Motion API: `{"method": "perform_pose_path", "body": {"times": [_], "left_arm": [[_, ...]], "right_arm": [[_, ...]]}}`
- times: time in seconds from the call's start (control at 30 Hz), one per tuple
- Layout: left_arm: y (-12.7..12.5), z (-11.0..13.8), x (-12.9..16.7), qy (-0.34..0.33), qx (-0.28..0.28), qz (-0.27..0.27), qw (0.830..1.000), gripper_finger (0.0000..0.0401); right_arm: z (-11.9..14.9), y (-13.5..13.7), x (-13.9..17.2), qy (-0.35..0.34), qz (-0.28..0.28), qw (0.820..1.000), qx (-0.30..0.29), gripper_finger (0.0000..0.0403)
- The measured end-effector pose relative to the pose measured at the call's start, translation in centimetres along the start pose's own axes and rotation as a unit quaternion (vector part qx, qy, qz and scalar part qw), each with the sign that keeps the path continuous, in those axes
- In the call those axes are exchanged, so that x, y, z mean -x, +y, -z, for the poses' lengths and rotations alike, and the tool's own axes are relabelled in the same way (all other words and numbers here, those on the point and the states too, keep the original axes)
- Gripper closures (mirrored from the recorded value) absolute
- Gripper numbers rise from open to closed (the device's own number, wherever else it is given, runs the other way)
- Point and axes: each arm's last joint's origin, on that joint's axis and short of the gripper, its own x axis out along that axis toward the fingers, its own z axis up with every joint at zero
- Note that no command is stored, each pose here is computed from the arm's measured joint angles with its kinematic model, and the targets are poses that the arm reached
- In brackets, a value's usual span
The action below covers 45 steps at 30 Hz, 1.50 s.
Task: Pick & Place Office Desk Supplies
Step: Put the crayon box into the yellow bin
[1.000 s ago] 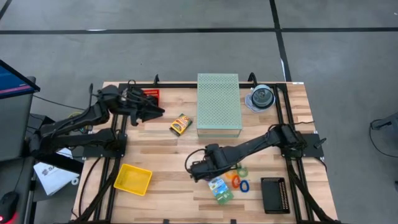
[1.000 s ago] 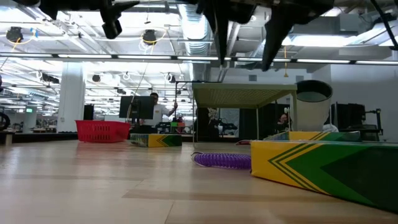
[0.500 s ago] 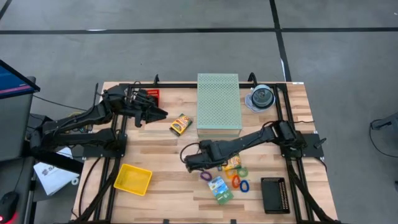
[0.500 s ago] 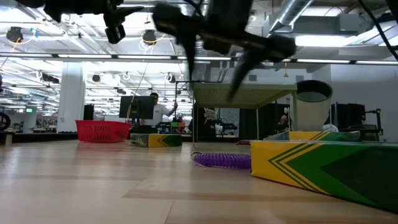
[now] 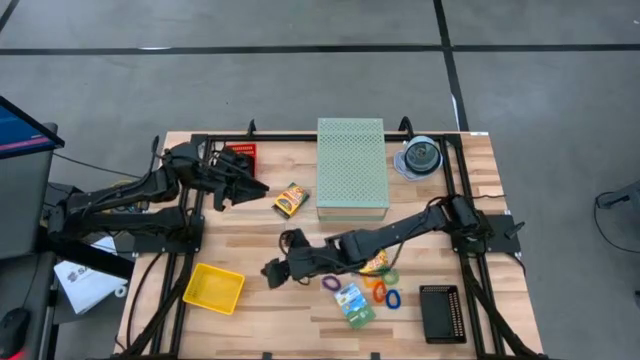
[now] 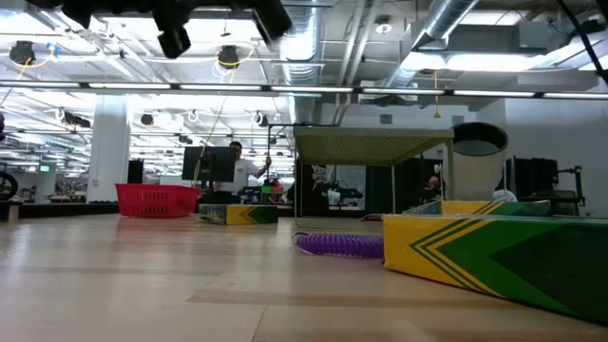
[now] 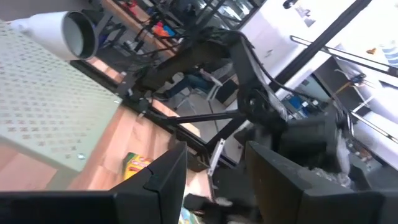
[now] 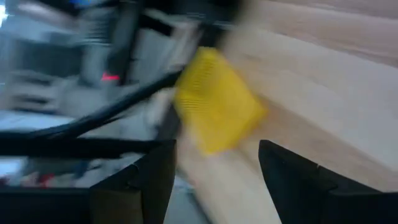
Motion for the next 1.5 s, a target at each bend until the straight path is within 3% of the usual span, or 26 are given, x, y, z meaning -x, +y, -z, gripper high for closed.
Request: {"method": "perform_pose_path", "body": {"times": [0.07, 0.13, 0.3, 0.4, 0.53, 0.63, 0.8, 0.97, 1.1, 1.17, 1.27, 1.37, 1.5], "left_arm": [[-0.5, 0.0, 0.4, -0.005, -0.006, 0.011, 1.0, 0.0242], [-1.1, -0.1, 0.9, -0.013, -0.012, 0.023, 1.0, 0.0242], [-2.2, -0.3, 2.2, -0.036, -0.025, 0.04, 0.998, 0.0242], [-2.3, -0.3, 2.3, -0.039, -0.027, 0.042, 0.998, 0.0242], [-2.1, -0.3, 2.2, -0.036, -0.021, 0.038, 0.998, 0.0242], [-2.1, -0.3, 2.1, -0.035, -0.014, 0.039, 0.999, 0.0242], [-2.1, -0.3, 2.1, -0.033, -0.002, 0.041, 0.999, 0.0242], [-2.1, -0.3, 2.1, -0.032, 0.01, 0.041, 0.999, 0.0242], [-2.1, -0.3, 2.1, -0.032, 0.021, 0.042, 0.998, 0.0242], [-2.1, -0.3, 2.1, -0.031, 0.022, 0.042, 0.998, 0.0242], [-2.1, -0.3, 2.1, -0.031, 0.022, 0.042, 0.998, 0.0242], [-2.1, -0.3, 2.1, -0.031, 0.019, 0.042, 0.998, 0.0242], [-2.0, -0.2, 2.1, -0.028, 0.021, 0.039, 0.999, 0.0242]], "right_arm": [[0.0, 1.0, 1.0, -0.003, -0.013, 1.0, 0.011, 0.0179], [0.5, 1.0, 2.0, 0.003, 0.027, 1.0, 0.015, 0.018], [3.0, -1.6, 4.4, 0.038, 0.218, 0.975, -0.006, 0.0189], [4.9, -1.9, 5.4, 0.053, 0.247, 0.968, 0.008, 0.0197], [8.4, 0.5, 6.2, 0.088, 0.134, 0.98, 0.114, 0.0211], [11.2, 2.3, 7.7, 0.144, 0.068, 0.978, 0.136, 0.0218], [14.3, 5.8, 11.8, 0.237, -0.014, 0.966, 0.107, 0.022], [14.8, 11.5, 17.8, 0.256, -0.143, 0.955, 0.032, 0.022], [13.6, 16.0, 22.6, 0.189, -0.338, 0.92, -0.067, 0.0221], [13.3, 17.1, 24.8, 0.139, -0.4, 0.899, -0.116, 0.0221], [13.9, 17.3, 26.2, 0.13, -0.401, 0.894, -0.15, 0.0225], [16.1, 16.0, 26.0, 0.192, -0.323, 0.91, -0.176, 0.023], [18.5, 14.2, 25.6, 0.298, -0.217, 0.908, -0.199, 0.0235]]}}
